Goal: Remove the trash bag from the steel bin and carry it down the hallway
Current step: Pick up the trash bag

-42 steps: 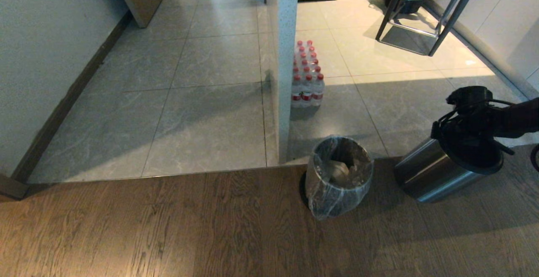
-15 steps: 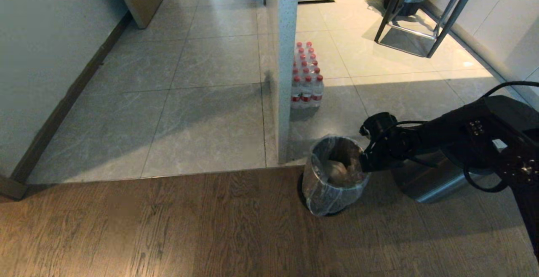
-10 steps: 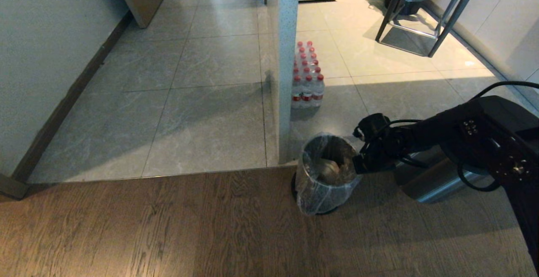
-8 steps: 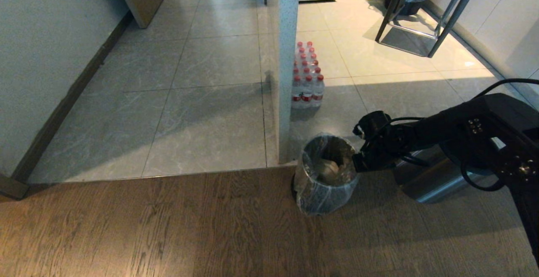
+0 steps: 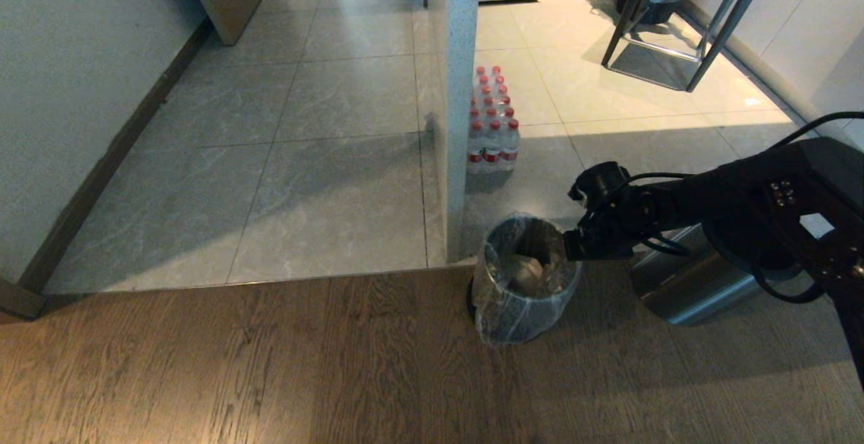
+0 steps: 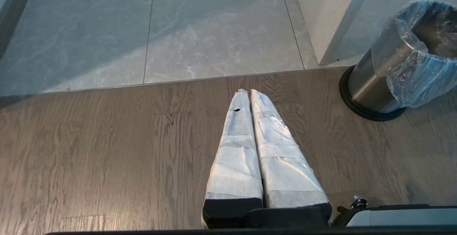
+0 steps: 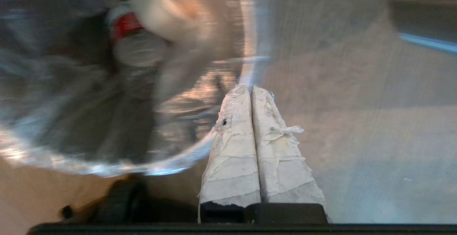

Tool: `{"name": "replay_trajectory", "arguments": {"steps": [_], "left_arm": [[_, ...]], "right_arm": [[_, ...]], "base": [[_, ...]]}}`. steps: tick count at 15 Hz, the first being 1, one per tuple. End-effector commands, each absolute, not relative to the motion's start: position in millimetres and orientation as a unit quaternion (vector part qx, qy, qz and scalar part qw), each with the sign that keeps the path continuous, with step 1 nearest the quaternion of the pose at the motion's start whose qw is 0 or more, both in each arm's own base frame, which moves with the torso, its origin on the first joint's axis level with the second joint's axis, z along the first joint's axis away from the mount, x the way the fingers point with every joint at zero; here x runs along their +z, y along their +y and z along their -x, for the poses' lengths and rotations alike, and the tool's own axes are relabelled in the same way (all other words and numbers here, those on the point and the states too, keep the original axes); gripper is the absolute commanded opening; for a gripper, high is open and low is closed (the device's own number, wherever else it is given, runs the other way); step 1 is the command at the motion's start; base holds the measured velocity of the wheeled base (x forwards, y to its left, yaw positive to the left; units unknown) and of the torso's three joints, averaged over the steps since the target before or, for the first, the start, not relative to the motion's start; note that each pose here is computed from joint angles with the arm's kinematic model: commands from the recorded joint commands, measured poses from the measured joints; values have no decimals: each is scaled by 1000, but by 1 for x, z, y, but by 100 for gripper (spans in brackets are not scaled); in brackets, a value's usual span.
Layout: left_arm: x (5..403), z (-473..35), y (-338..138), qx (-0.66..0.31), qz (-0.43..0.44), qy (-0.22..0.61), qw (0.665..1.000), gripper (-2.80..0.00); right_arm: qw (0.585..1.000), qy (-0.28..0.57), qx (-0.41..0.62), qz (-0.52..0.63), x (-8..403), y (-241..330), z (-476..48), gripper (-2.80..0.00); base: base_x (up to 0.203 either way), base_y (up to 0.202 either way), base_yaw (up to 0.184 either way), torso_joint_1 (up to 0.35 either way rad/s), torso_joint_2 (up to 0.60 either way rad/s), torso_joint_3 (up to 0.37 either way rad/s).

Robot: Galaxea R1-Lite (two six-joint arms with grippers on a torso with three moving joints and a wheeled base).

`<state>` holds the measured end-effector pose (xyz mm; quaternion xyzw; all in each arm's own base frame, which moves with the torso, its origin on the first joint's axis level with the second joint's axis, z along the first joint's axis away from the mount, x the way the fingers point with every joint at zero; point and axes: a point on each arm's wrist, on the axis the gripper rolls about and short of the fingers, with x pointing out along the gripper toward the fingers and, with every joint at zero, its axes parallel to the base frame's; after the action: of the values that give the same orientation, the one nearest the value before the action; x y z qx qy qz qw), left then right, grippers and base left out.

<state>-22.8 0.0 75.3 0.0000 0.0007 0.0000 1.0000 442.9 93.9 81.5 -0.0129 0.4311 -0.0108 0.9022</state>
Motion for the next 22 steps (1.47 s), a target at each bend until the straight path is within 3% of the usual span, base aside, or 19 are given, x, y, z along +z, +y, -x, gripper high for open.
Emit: {"name": "replay_trajectory", "arguments": {"steps": [1,22], "left_arm": [[75,23,0,0,0,1,1000,-280],[75,23,0,0,0,1,1000,-280]], "right_arm": [[903,430,-6,15,80,100,-443,-280],[881,472,4,42,32,113,-454,-280]], "base": [[0,0,0,0,0,0],[0,0,0,0,0,0]]}}
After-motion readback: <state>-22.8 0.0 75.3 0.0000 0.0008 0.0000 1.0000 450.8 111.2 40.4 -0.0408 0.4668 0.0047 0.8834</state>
